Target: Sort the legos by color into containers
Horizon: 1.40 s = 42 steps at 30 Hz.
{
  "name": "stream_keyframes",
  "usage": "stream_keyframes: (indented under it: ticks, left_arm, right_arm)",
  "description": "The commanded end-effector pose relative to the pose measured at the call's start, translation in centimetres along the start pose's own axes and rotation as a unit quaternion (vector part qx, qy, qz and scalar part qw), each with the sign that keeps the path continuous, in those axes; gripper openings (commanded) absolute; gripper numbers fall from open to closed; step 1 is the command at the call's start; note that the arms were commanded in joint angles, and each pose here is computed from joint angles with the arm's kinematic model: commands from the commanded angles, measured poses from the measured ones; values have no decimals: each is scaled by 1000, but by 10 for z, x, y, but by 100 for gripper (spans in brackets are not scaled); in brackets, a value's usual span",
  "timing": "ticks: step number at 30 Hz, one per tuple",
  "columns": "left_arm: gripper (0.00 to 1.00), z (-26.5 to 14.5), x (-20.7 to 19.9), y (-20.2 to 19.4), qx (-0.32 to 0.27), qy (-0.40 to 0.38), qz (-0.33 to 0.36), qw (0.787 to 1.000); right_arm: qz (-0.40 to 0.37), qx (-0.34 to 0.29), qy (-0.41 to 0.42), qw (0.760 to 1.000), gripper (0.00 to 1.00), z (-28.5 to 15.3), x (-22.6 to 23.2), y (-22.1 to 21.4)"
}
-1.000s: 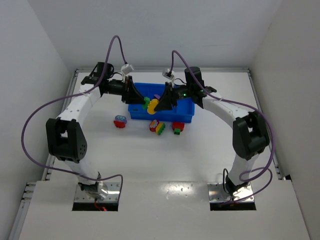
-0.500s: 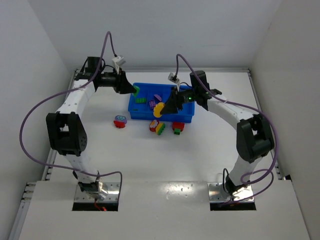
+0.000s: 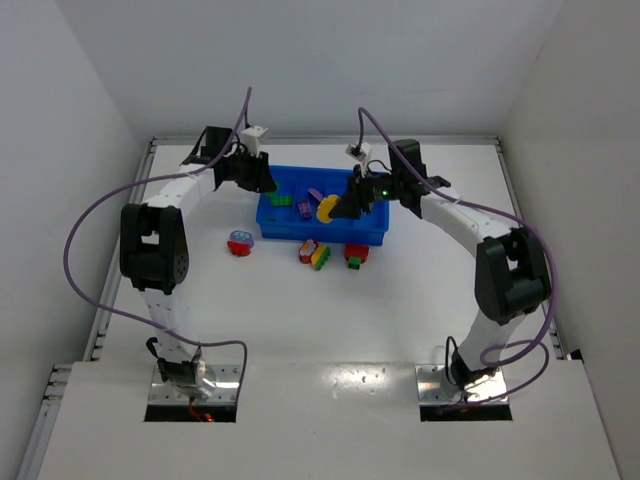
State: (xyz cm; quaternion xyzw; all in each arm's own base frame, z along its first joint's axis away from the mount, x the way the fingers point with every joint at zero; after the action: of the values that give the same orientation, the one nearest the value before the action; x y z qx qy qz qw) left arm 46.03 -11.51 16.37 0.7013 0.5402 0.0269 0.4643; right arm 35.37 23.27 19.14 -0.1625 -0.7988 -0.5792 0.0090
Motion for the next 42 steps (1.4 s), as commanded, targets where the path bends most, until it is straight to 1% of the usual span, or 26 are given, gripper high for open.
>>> stream_keyframes:
  ticks: [1, 3, 4, 5, 7, 8, 14, 16, 17, 18, 19, 20, 22, 24, 25, 26, 27, 31, 33, 34, 35, 36, 37, 38, 40, 42]
  left_arm:
    - [27, 7, 7, 7, -21, 38, 8, 999]
    - [36, 10, 11, 4, -17, 44, 5, 999]
    - [47, 12, 7, 3, -15, 41, 8, 999]
    - [54, 11, 7, 7, -20, 47, 6, 999]
    - [62, 14, 7, 4, -15, 41, 3, 999]
    - [68, 14, 7, 4, -16, 41, -9, 999]
    - [71, -12, -24, 36, -57, 12, -19, 998]
    - [90, -29, -38, 48, -76, 9, -28, 997]
    - [100, -34, -43, 55, -89, 14, -66, 994]
    - [100, -41, -42, 56, -91, 13, -79, 993]
    - [100, -50, -49, 55, -87, -17, -87, 992]
    - [100, -57, -40, 54, -91, -15, -111, 990]
    - [100, -61, -32, 44, -77, -35, -179, 980]
    - [100, -71, -15, 37, -77, -56, -210, 973]
    - [100, -77, -14, 37, -83, -62, -203, 974]
    - [100, -79, -11, 35, -87, -47, -194, 976]
    - [100, -86, -11, 36, -93, -28, -165, 982]
    - [100, -106, -4, 42, -133, 54, -140, 980]
    - [100, -106, -9, 33, -122, 52, -124, 983]
    - [100, -111, -10, 30, -118, 37, -96, 988]
    - [100, -119, -28, 29, -115, -7, -67, 991]
    - [100, -121, -32, 20, -107, -23, -53, 993]
    - [100, -118, -47, 17, -103, -46, -1, 994]
    - [100, -118, -58, 11, -95, -62, 22, 993]
    - [100, -115, -85, -6, -81, -86, 48, 992]
    - [94, -111, -96, -23, -68, -77, 45, 994]
  right_arm:
    - [-45, -17, -44, 998, 4, -11, -13, 24]
    - [-39, -9, -69, 997, 4, -13, -23, 19]
    - [-39, -5, -83, 996, 4, -14, -27, 18]
    - [-34, 1, -89, 995, 4, -12, -31, 14]
    - [-35, 6, -124, 992, 4, -16, -44, 16]
    - [-34, 10, -135, 990, 5, -14, -50, 15]
    - [-27, 29, -192, 981, 6, -12, -83, 11]
    - [-23, 43, -209, 977, 6, -8, -95, 1]
    - [-24, 42, -209, 977, 6, -6, -99, 3]
    - [-27, 49, -219, 974, 6, -5, -105, -1]
    - [-28, 55, -222, 973, 6, -2, -111, -6]
    - [-26, 65, -219, 973, 8, 0, -112, -13]
    - [-42, 86, -231, 968, 13, 6, -122, -21]
    - [-47, 105, -232, 966, 21, 11, -123, -32]
    - [-54, 103, -232, 966, 35, 10, -125, -28]
    - [-50, 110, -237, 964, 44, 12, -128, -35]
    - [-47, 114, -235, 964, 55, 13, -129, -39]
    - [-59, 121, -240, 961, 70, 16, -131, -40]
    - [-59, 118, -232, 964, 73, 18, -129, -40]
    - [-64, 113, -224, 966, 74, 21, -124, -34]
    - [-76, 104, -207, 970, 74, 21, -120, -29]
    - [-83, 93, -200, 972, 74, 17, -112, -19]
    - [-91, 87, -193, 973, 74, 15, -107, -17]
    - [-95, 78, -183, 975, 74, 12, -99, -11]
    - [-106, 60, -194, 973, 74, -4, -87, 7]
    - [-103, 65, -218, 968, 74, -16, -79, 8]
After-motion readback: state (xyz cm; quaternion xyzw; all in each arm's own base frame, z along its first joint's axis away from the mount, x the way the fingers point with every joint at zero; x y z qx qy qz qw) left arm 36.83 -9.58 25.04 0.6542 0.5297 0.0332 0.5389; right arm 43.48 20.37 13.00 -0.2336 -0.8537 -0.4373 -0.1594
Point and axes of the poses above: each gripper's point midway between its finger pads, its own z axis out along the fingers, its own x axis along the line the jaws close on, y = z × x, the point moved 5 cm from there along -z, back along the fingers, and after that the axes turned 14 degrees about -z, right-handed, at the moved point
